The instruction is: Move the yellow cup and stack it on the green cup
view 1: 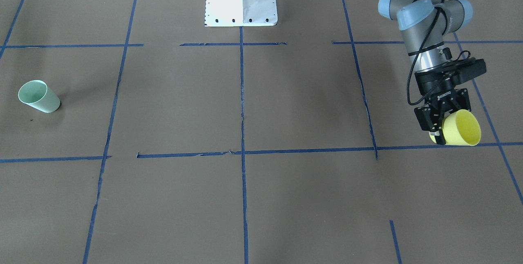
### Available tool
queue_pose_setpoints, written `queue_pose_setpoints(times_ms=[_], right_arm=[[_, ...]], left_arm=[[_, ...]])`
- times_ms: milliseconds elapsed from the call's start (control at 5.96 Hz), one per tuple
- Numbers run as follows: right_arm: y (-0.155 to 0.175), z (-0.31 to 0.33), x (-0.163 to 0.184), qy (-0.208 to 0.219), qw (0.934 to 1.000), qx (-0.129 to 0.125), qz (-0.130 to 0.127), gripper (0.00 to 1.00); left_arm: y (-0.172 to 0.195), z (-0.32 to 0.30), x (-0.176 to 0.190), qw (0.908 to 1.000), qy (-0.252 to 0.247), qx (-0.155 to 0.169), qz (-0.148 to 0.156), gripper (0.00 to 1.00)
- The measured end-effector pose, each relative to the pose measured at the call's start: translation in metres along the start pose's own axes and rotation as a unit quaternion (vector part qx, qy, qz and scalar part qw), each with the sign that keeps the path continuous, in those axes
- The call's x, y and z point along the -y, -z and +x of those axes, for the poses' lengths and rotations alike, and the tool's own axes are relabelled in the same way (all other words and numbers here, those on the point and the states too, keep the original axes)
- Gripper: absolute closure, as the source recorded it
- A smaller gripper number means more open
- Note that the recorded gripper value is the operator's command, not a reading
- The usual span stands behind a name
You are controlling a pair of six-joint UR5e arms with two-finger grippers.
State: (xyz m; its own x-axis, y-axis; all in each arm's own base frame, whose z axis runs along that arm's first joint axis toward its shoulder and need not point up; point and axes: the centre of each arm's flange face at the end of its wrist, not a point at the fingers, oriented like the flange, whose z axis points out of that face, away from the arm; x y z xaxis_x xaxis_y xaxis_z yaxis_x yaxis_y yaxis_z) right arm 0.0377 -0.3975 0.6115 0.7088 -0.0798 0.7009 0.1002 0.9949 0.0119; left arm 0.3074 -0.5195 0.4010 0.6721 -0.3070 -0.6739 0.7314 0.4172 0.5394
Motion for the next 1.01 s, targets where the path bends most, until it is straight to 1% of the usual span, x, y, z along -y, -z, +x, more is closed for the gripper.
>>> queue_pose_setpoints(times_ms=[168, 336, 503, 671, 839, 1007], right_arm=[[0.001, -0.001, 0.001, 0.002, 1.0000, 0.001, 0.001, 0.00], [0.003, -0.004, 0.003, 0.006, 1.0000, 0.004, 0.004, 0.00], [0.007, -0.015, 0.014, 0.018, 0.9998, 0.008, 0.008, 0.00], [0.011, -0.032, 0.030, 0.037, 0.9991, 0.014, 0.013, 0.00], [0.018, -0.050, 0.047, 0.053, 0.9982, 0.021, 0.021, 0.00], [0.032, -0.072, 0.068, 0.051, 0.9976, 0.032, 0.034, 0.00]], left_arm=[[0.019, 0.055, 0.009, 0.9980, -0.045, -0.044, 0.002, 0.77], [0.042, 0.116, 0.007, 0.9939, -0.059, -0.092, -0.005, 0.79], [0.060, 0.171, 0.003, 0.9892, -0.062, -0.132, -0.017, 0.79], [0.073, 0.213, 0.000, 0.9816, -0.078, -0.172, -0.029, 0.79], [0.085, 0.240, -0.006, 0.9676, -0.096, -0.230, -0.035, 0.78], [0.092, 0.255, -0.022, 0.9476, -0.107, -0.298, -0.042, 0.78]])
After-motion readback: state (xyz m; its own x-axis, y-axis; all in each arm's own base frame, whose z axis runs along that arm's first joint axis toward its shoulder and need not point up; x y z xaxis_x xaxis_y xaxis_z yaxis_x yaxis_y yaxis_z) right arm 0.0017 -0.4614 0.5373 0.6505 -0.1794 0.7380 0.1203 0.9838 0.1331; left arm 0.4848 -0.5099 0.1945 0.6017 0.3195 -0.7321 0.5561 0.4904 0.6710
